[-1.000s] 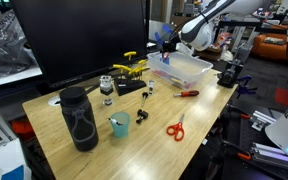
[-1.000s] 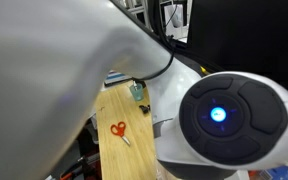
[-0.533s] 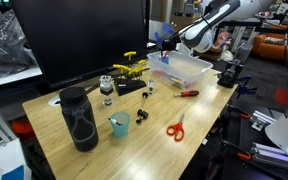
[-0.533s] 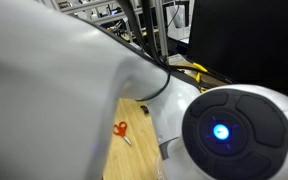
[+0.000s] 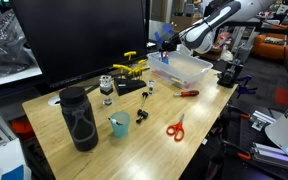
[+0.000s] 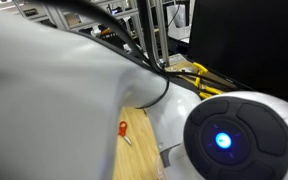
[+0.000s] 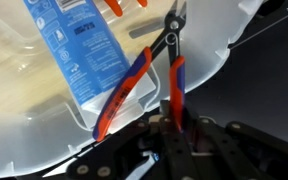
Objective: Remove the red object from the storage box and put it on the table
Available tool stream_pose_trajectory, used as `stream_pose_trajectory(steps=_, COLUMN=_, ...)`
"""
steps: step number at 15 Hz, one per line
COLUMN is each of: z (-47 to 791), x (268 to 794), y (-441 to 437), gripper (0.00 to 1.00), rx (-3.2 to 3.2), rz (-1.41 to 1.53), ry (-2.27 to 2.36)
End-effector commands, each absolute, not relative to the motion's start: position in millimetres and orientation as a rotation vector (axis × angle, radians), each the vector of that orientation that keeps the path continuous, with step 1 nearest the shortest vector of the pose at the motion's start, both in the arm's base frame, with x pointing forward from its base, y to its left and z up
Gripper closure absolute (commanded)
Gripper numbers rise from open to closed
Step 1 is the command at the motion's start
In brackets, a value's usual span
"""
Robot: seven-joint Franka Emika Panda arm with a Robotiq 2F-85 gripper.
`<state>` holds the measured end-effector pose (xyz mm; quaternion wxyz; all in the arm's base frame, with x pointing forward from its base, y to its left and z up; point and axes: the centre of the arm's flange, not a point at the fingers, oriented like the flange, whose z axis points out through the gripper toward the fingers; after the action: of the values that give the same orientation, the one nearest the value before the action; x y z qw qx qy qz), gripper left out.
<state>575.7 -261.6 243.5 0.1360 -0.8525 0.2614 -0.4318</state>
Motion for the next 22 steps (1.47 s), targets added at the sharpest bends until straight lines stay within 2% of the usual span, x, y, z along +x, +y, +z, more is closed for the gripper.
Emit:
stream_pose_trajectory(steps=1, z=243, x=573, y=-264, gripper=0.96, rx=-2.466, rz=-1.243, ry=0.739)
stream_pose_trajectory(steps=6, z=242, x=572, y=-262, gripper=0.94, rx=-2.462, rz=-1.225, ry=0.746)
stream_pose_trajectory(steps=9, z=241, x=571, y=-261, gripper=0.96, rx=-2.463, rz=-1.213, ry=0.745)
stream_pose_trajectory(steps=13, z=237, x=569, y=-255, gripper=0.96, rx=-2.486, rz=-1.062, ry=0.704)
stream_pose_trajectory(steps=14, z=284, x=525, y=-225, gripper=0.96, rx=-2.500, rz=-1.008, ry=0.698)
stream_pose_trajectory(steps=22, z=324, x=462, y=-199, gripper=0.96, rx=-2.535, rz=-0.853, ry=0.746)
